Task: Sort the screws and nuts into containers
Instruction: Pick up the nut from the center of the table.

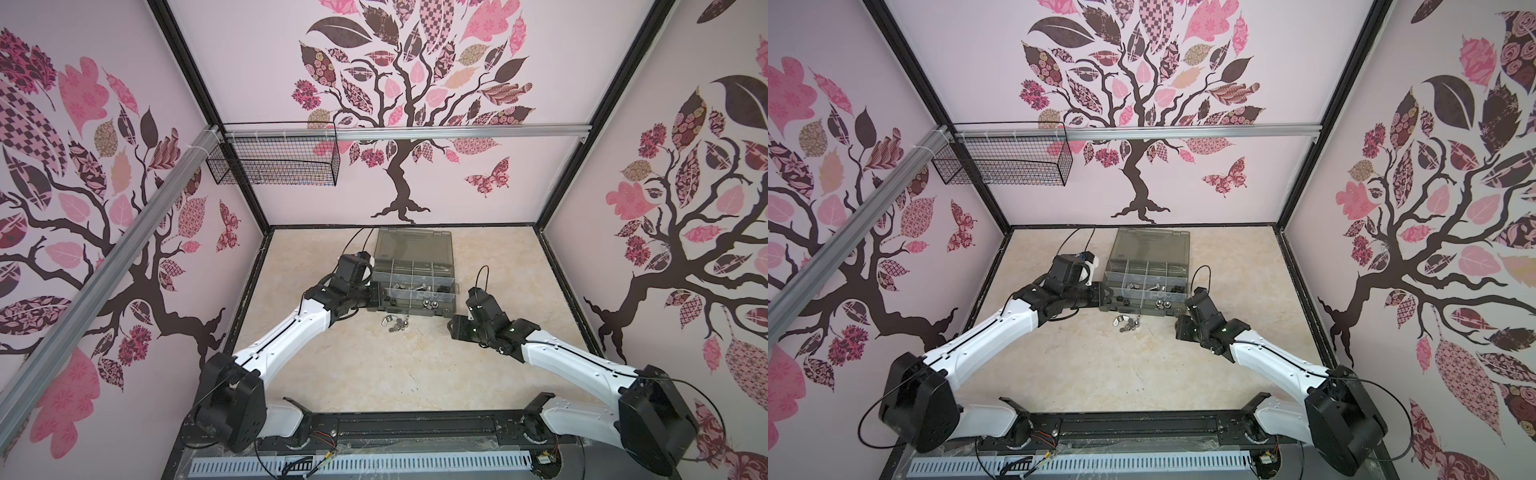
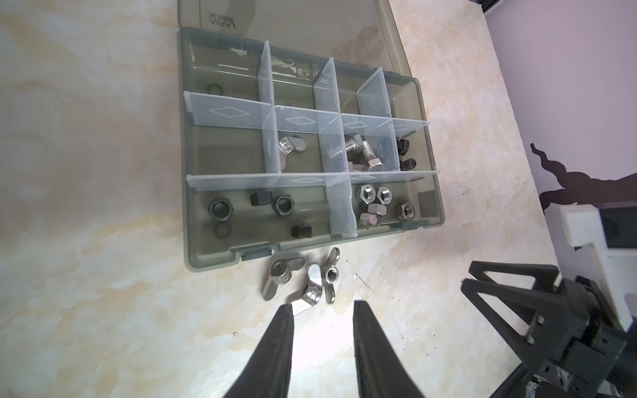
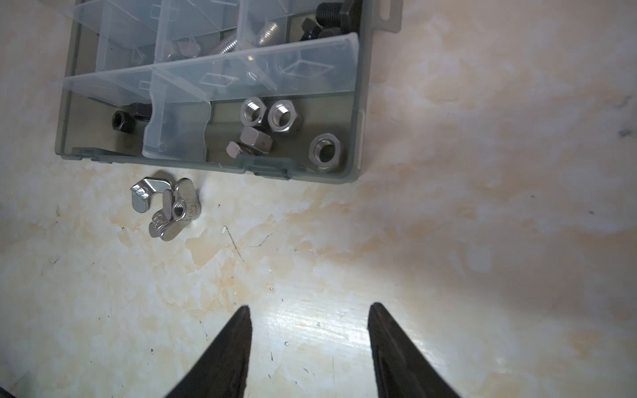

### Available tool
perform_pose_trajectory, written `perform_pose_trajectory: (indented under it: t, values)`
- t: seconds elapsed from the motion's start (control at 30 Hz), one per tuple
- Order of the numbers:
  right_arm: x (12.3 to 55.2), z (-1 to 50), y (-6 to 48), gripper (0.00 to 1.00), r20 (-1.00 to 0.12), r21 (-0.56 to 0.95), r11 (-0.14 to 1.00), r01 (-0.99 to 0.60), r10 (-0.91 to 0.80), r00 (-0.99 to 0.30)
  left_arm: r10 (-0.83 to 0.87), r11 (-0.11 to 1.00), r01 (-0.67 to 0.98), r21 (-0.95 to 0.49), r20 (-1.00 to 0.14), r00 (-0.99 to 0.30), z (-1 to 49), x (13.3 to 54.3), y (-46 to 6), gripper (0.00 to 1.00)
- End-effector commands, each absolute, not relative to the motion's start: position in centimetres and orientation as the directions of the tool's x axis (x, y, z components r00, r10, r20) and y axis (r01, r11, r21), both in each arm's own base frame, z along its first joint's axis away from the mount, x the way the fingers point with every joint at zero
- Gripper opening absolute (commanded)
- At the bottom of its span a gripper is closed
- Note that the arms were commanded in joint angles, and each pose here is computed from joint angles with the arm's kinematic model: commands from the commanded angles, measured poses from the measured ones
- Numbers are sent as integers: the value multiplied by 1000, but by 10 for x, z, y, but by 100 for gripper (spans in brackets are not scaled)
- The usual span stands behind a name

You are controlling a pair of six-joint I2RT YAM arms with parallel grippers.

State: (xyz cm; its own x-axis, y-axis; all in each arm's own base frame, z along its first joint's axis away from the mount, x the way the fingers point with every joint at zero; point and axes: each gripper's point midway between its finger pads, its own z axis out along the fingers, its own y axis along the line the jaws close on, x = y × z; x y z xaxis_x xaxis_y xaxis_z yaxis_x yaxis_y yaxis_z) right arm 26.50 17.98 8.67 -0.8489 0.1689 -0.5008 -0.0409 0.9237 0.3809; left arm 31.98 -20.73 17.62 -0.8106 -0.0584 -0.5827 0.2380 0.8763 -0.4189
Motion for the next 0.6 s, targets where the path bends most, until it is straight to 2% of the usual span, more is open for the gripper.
perform_pose_trajectory:
  t: [0.0,0.23,0.57]
  values:
    - [275,102,203,57,-527,392,912,-118,118,-842,-87,891,192,-411,-570,-817,170,302,-190,33]
    - [277,103,230,57,-507,350,923,-162,41,-861,-161,885,133,-447,-561,-812,164,275,-171,33]
    - [286,89,263,59,-484,320,931,-177,0,-875,-164,885,99,-455,-504,-848,147,251,-163,33]
